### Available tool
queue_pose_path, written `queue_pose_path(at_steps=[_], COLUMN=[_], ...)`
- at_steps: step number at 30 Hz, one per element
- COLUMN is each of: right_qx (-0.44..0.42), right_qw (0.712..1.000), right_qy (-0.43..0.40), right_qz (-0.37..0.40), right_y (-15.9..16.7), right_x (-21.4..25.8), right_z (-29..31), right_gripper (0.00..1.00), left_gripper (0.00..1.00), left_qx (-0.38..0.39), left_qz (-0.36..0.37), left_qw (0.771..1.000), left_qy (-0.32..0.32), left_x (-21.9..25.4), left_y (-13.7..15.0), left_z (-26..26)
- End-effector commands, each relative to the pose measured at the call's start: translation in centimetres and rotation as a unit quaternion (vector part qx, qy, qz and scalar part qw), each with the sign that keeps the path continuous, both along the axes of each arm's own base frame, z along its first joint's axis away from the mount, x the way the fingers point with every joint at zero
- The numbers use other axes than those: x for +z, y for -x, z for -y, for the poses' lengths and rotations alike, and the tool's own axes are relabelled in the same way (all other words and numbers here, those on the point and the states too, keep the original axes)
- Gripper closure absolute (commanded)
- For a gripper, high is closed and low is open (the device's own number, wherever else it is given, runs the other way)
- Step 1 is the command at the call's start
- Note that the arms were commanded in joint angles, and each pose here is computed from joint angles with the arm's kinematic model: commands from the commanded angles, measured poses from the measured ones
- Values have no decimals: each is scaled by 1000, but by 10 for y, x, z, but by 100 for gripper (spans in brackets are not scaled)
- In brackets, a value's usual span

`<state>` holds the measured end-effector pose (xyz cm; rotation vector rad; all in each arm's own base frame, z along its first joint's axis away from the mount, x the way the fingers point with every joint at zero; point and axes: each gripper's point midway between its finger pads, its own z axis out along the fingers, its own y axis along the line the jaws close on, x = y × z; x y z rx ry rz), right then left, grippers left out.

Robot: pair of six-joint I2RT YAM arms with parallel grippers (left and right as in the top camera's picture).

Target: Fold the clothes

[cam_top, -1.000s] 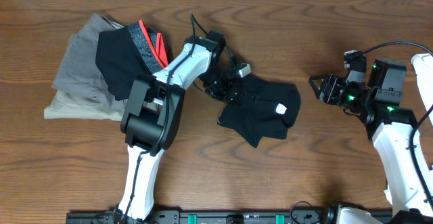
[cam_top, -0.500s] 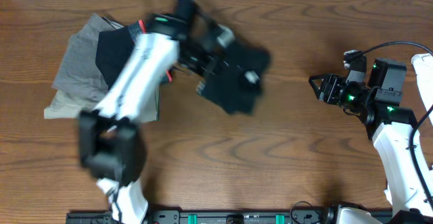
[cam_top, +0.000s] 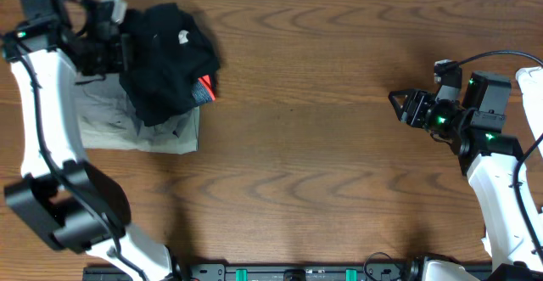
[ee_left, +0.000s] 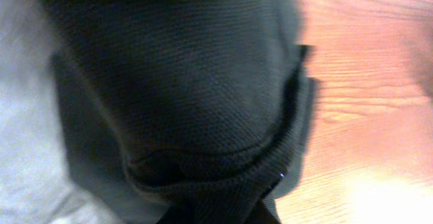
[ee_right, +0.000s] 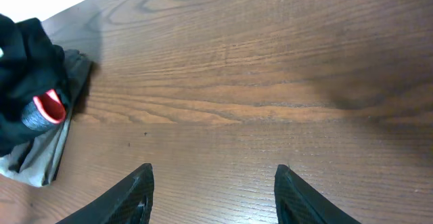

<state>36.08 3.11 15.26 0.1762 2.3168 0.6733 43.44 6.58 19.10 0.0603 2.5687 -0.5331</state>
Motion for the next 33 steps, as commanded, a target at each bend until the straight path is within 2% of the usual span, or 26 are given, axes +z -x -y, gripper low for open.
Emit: queue_pose_path(at_steps=[1,3,4,6,9,10,14,16,19,22,25,29,30,31,32,33], right_qx=[-5,1,3,4,4,4,13,21,24,31,45,30,24,16,11,9], right_qw=[1000,1000,1000,1000,1000,1000,1000,999,996,988,975,951,948,945,943,941], right_qy=[-7,-13,-16,-16,-16,-16,-5,7,18,39,72,126,131,137,140,143], right_qz=[9,9,10,10,11,11,24,44,85,144,206,281,288,296,301,305], right_y=[-3,-2,-2,-2,-2,-2,-3,-6,-9,-8,0,24,29,35,39,42], right_x=[9,10,11,11,11,11,13,20,43,83,120,166,172,179,182,186], right_z=[1,-1,-3,-3,-3,-3,-3,-2,-2,-2,-3,2,3,4,5,5], right_gripper=[45,46,45,46,46,46,47,49,48,48,46,43,40,33,10,1], left_gripper=[91,63,46,42,25,15,7,4,4,4,4,2,2,2,2,2], left_qx=[52,102,130,167,205,217,224,207,140,66,30,-2,-2,3,9,12], left_qz=[-73,-110,-123,-125,-113,-104,-57,-9,72,124,151,158,154,147,138,129], left_qw=[996,989,984,978,972,971,972,978,987,989,984,977,977,976,976,975], left_qy=[4,-12,-24,-28,-18,-19,-30,-16,-3,-48,-94,-144,-150,-160,-170,-180], left_x=[-49,-71,-79,-84,-70,-58,-12,26,90,136,164,180,179,177,174,170], left_y=[9,14,17,17,19,21,26,27,36,62,92,138,145,153,160,166], left_z=[-36,-63,-79,-99,-115,-120,-120,-103,-55,0,42,84,88,90,90,88])
